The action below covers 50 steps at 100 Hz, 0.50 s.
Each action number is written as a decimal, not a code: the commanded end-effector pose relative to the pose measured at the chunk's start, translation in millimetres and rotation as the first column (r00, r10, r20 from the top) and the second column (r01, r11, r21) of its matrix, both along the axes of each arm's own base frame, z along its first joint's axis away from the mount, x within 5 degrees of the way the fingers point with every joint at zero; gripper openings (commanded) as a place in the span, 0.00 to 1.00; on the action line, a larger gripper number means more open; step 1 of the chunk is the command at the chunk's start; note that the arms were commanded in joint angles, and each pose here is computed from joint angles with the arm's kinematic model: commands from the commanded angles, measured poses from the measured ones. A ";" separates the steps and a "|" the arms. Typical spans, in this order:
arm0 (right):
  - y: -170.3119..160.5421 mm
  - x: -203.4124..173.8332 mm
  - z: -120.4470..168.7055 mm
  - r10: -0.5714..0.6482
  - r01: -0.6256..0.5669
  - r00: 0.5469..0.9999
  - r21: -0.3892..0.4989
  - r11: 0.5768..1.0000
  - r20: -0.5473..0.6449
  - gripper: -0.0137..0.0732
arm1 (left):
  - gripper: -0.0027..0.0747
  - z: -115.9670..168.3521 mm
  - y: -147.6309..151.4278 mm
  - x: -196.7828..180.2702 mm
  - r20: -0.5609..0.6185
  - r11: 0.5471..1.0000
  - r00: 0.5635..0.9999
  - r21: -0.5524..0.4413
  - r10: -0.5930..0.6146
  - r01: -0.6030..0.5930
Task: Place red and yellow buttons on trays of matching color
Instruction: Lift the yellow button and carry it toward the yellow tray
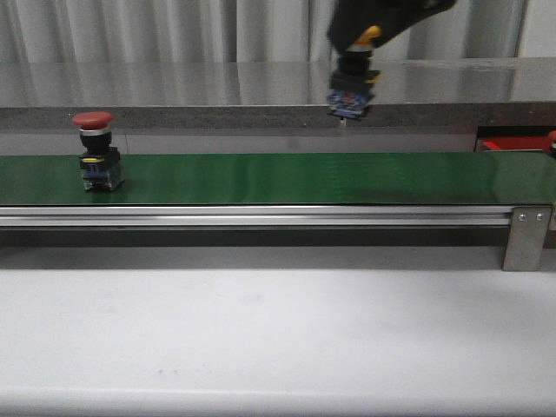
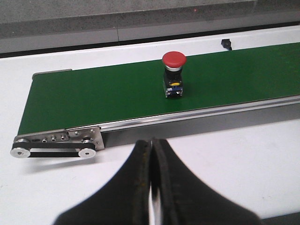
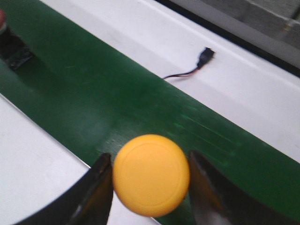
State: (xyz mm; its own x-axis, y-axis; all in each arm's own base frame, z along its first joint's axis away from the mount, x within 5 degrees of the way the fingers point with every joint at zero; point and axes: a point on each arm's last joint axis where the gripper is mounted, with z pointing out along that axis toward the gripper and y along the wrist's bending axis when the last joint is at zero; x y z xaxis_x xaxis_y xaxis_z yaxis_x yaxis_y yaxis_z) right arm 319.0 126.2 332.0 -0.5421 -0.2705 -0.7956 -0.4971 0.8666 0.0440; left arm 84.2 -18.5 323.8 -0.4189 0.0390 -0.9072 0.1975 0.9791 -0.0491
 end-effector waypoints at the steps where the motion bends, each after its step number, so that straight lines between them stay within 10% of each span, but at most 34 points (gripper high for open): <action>1: -30.6 -13.8 31.3 -0.106 0.098 0.986 0.064 0.993 0.130 0.38 | 0.01 13.5 -0.4 1.7 0.083 1.000 0.997 -0.026 0.006 -0.004; 50: -164.7 -46.7 7.8 -0.528 0.526 0.845 0.046 0.849 0.082 0.38 | 0.01 13.5 -0.4 1.7 0.083 1.000 0.997 -0.026 0.006 -0.004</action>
